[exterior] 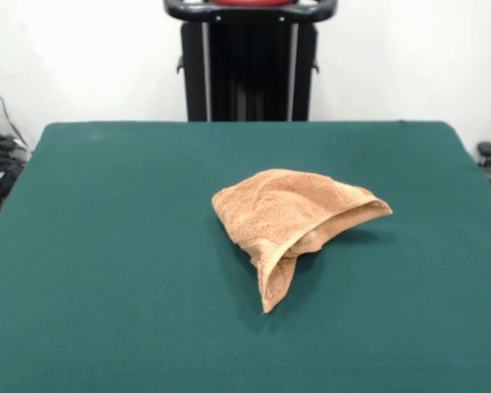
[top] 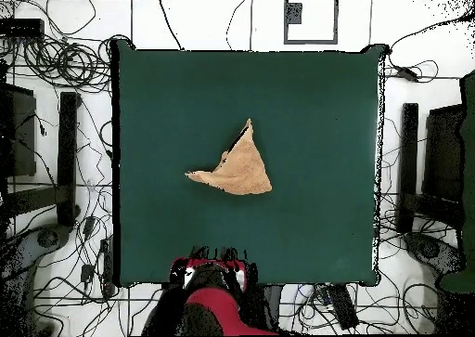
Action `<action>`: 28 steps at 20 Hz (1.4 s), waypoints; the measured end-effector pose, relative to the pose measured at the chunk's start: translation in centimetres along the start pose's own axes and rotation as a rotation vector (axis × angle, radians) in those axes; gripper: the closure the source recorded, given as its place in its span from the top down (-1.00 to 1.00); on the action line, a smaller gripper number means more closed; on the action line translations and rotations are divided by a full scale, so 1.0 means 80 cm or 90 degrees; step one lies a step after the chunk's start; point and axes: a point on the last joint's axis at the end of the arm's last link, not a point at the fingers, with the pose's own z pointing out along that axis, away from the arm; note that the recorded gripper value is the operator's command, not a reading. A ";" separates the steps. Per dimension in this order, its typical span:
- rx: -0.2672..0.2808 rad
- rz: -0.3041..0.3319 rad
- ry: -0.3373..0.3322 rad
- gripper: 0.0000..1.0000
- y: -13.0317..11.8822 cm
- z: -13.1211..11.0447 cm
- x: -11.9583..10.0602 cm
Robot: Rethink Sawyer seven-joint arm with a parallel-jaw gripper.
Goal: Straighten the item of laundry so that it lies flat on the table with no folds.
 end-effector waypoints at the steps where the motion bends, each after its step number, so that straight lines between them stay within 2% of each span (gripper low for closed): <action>1: -0.002 0.001 -0.001 1.00 0.001 0.002 0.000; 7: -0.005 0.006 -0.010 1.00 0.003 0.023 0.001; 10: -0.001 0.010 -0.020 1.00 -0.001 0.050 0.008; 14: -0.001 0.009 -0.022 1.00 0.000 0.069 0.014; 21: -0.004 -0.001 0.005 1.00 0.007 0.096 0.029; 28: -0.008 -0.026 0.035 1.00 0.022 0.119 0.045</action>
